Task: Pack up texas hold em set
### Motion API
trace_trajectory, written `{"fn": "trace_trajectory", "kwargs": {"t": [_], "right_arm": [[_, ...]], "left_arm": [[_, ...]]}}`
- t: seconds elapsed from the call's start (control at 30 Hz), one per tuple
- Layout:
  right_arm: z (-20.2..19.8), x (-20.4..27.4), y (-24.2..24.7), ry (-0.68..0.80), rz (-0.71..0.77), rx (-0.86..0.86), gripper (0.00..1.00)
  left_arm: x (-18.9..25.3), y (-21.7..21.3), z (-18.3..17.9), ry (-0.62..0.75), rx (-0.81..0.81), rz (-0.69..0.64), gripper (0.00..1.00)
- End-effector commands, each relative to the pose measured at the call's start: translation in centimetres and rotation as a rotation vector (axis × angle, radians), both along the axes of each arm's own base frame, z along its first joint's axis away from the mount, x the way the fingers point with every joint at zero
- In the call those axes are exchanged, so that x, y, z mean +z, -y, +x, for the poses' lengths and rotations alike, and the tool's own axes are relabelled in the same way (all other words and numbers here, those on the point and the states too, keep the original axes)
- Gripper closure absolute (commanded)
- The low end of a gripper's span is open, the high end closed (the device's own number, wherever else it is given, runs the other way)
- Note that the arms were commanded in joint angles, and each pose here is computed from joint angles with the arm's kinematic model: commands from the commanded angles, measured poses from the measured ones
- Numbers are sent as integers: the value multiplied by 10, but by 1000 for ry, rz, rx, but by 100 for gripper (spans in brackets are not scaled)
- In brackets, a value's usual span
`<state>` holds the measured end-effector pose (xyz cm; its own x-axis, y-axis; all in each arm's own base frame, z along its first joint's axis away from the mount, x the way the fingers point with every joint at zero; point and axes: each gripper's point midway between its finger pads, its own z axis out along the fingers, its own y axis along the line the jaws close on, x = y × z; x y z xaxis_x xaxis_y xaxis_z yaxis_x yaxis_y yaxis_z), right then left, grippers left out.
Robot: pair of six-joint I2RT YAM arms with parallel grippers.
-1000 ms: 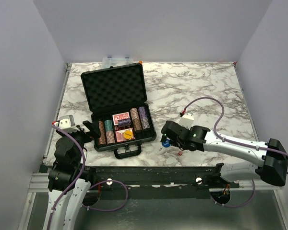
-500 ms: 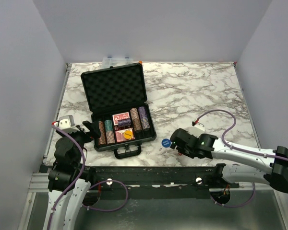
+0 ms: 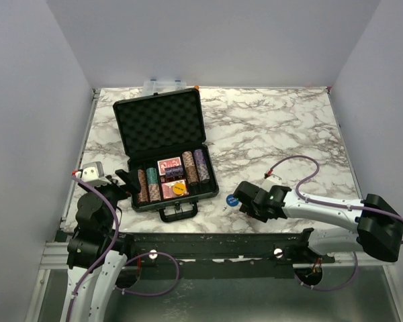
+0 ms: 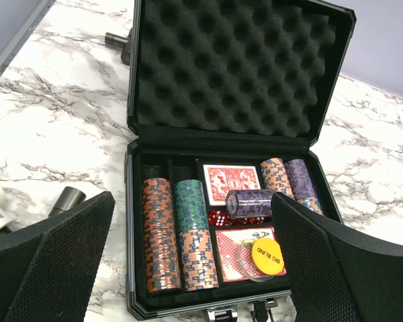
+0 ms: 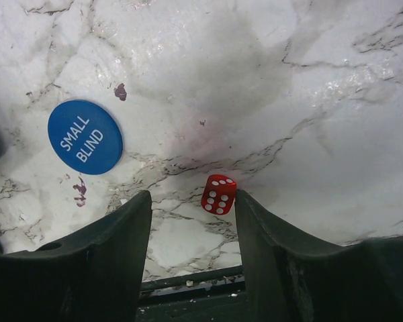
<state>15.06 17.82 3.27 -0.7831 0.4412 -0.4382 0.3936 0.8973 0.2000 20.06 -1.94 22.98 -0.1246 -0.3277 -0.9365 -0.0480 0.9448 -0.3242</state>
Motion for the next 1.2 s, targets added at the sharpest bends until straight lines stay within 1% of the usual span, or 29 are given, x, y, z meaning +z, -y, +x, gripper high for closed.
{"fn": "trace_trajectory", "kwargs": {"t": [0.0,0.13,0.23,0.33,0.47,0.63,0.77,0.83,0.93,1.0,1.03,1.1,1.17], "right_arm": [[0,-10,0,-16,-14,6,45],[0,-13,5,-25,-49,4,46],[-1,-15,9,-27,-65,2,52],[-1,-15,11,-29,-76,3,55],[-1,-15,12,-37,-97,10,55],[-4,-17,14,-54,-118,22,58],[-3,-15,12,-55,-117,30,74],[-2,-12,11,-51,-119,41,84],[3,-5,10,-34,-134,63,89],[8,1,6,-13,-137,81,90],[11,4,5,-2,-137,86,92],[15,8,2,16,-139,94,99],[19,14,0,29,-145,101,99]], "left_arm": [[3,4,0,21,-23,-1,1],[2,4,0,19,-22,-1,1],[2,4,0,17,-22,0,1],[2,4,0,20,-21,-1,1],[2,3,0,19,-19,0,1],[2,4,0,20,-21,-1,1],[2,4,0,19,-24,-2,1],[3,4,0,19,-24,-2,1],[2,4,0,19,-24,-3,1],[3,4,0,21,-26,-3,1],[3,4,0,22,-26,-3,1],[3,5,-1,24,-27,-4,1],[4,4,-1,27,-26,-4,1]]}}
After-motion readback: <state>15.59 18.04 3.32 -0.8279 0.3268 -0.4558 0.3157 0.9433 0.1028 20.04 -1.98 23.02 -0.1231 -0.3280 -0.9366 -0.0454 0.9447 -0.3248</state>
